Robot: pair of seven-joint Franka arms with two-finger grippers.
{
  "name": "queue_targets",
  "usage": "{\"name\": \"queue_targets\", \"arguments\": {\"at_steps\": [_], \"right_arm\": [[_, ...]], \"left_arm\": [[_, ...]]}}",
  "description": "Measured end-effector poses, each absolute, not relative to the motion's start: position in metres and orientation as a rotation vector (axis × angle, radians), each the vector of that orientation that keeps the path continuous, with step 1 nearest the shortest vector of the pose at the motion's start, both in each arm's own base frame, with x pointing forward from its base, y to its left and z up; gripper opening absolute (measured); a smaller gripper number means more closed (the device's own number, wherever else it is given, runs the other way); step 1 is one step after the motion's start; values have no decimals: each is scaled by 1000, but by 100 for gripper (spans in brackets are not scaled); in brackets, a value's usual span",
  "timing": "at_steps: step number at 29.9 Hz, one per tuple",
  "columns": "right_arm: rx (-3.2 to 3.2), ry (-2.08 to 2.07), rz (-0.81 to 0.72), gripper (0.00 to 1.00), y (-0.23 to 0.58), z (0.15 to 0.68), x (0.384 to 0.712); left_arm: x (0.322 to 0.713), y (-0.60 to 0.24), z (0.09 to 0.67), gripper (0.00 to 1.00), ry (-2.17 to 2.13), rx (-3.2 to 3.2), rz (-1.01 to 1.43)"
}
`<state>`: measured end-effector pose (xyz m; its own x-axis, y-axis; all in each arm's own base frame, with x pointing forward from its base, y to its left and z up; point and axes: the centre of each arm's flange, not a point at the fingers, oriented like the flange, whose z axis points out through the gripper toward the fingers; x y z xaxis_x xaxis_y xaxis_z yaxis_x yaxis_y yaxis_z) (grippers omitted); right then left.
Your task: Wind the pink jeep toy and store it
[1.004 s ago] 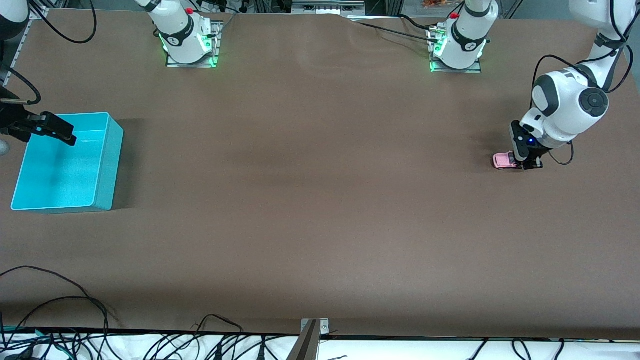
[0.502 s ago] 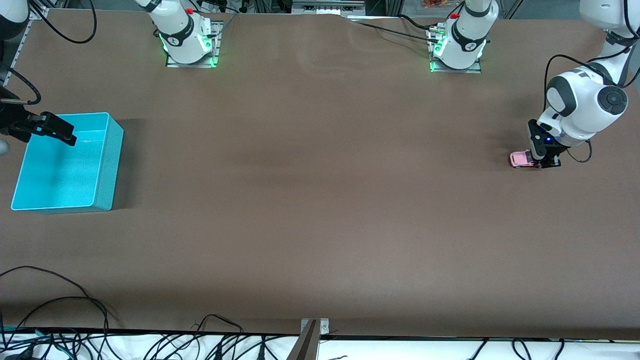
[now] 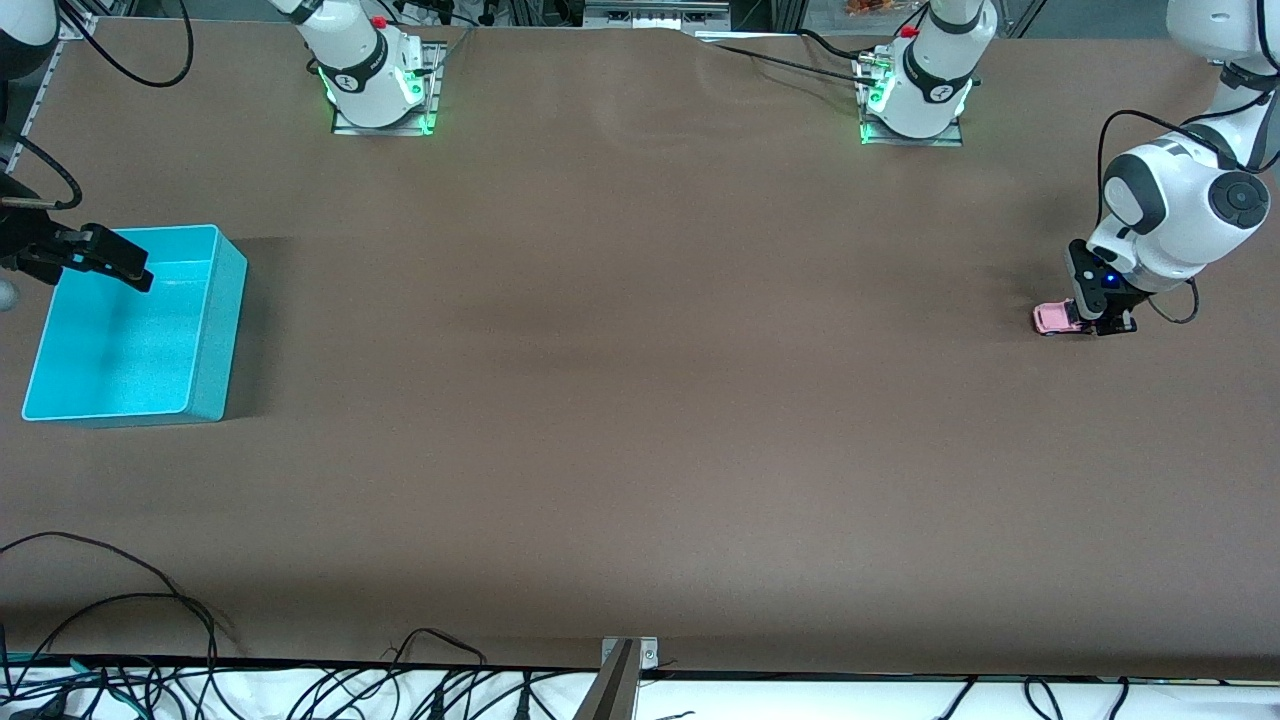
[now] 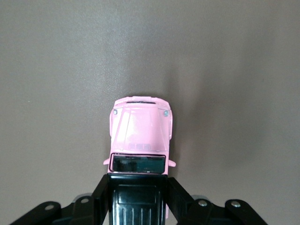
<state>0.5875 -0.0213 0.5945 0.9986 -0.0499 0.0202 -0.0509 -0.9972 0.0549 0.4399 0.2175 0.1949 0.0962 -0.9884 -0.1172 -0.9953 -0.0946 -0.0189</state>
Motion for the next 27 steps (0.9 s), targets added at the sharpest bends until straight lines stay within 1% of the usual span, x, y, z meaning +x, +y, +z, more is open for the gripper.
{"name": "queue_targets", "arguments": {"at_steps": [10, 11, 15, 17, 18, 21, 27], "right_arm": [[3085, -78, 29, 100, -21, 594, 588], [3085, -78, 29, 100, -21, 594, 588], [3085, -78, 29, 100, -21, 594, 588], [3085, -78, 29, 100, -21, 594, 588], [3085, -78, 29, 100, -21, 594, 588], [3085, -78, 29, 100, -21, 594, 588], [3085, -78, 29, 100, -21, 594, 588]], "left_arm": [[441, 218, 195, 53, 2051, -2255, 117], [440, 219, 193, 55, 2053, -2258, 121], [438, 219, 181, 70, 2066, -2268, 148], [437, 219, 176, 78, 2071, -2271, 160], [437, 219, 174, 87, 2072, -2272, 164], [438, 220, 171, 99, 2075, -2272, 171], [439, 221, 171, 100, 2074, -2270, 172]]}}
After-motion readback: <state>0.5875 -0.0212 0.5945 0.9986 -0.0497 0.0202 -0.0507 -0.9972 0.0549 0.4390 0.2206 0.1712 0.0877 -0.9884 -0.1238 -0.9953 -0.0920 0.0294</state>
